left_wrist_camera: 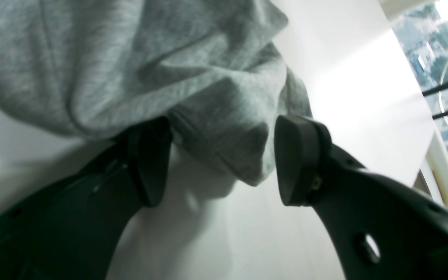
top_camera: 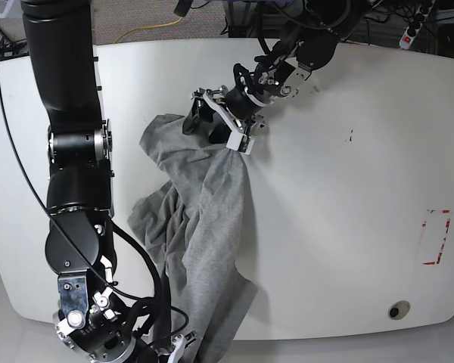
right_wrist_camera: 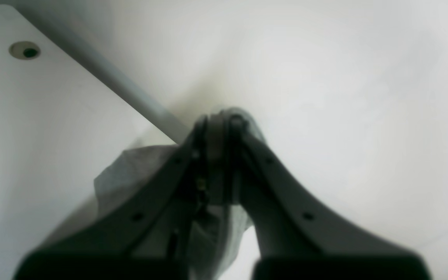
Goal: Fold the T-shirt properly
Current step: 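Grasp the shirt fabric with the left gripper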
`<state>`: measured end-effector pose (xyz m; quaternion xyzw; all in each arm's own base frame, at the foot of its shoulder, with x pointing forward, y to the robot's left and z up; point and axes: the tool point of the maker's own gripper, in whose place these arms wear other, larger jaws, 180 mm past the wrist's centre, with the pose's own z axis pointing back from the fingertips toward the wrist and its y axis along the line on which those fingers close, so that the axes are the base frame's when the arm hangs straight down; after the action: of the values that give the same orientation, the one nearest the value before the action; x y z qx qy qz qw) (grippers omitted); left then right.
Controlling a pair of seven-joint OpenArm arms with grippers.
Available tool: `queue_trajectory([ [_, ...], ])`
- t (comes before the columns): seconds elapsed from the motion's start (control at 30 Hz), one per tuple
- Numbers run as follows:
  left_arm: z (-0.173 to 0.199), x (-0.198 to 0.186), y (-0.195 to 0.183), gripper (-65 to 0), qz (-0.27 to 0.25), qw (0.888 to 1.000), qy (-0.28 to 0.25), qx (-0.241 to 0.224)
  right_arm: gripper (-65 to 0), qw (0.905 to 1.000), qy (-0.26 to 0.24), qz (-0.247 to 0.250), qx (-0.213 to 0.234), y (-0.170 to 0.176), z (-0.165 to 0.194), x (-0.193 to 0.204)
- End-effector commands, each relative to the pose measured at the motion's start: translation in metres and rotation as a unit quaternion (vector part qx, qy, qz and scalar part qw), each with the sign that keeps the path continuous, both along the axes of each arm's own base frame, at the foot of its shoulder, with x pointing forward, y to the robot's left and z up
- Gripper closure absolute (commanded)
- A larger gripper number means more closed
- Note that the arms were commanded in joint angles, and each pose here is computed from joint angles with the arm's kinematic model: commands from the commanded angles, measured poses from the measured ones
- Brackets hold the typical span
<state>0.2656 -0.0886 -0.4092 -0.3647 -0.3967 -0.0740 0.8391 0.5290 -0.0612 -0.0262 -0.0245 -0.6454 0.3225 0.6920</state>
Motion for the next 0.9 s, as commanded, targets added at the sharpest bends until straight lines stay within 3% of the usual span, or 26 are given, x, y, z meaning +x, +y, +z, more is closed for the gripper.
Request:
queue_trajectory([
  [0.0, 0.001, 0.001, -0.006, -38.3, -0.019, 1.000, 0.006, 0.002, 0.0, 0.9993, -0.036, 0.001, 0.010, -0.001, 0.031, -0.001],
  [0.07, 0.001, 0.002, -0.005, -35.4, -0.016, 1.000, 0.006, 0.001, 0.0, 0.9993, -0.036, 0.001, 0.011, -0.001, 0.032, -0.001],
  [0.2, -0.001, 0.004, -0.002, -11.8, -0.010, 1.000, 0.007, 0.004, 0.0, 0.9993, -0.037, 0.000, 0.011, -0.001, 0.032, -0.001],
  [0.3, -0.007, 0.008, 0.008, -2.2, 0.010, 1.000, 0.015, 0.021, 0.0, 0.9993, -0.037, 0.000, 0.011, -0.001, 0.032, -0.001],
  [0.47, -0.014, 0.012, 0.029, -1.0, 0.028, 0.998, 0.014, 0.047, 0.0, 0.9992, -0.037, -0.002, 0.013, -0.003, 0.033, -0.001],
  [0.7, 0.014, 0.026, 0.062, 0.0, 0.040, 0.997, -0.047, 0.055, 0.0, 0.9990, -0.040, -0.018, 0.005, -0.019, 0.034, 0.001],
  [0.87, 0.039, 0.047, 0.110, 0.0, 0.093, 0.990, -0.080, 0.075, 0.0, 0.9987, -0.042, -0.029, -0.002, -0.030, 0.036, 0.002],
])
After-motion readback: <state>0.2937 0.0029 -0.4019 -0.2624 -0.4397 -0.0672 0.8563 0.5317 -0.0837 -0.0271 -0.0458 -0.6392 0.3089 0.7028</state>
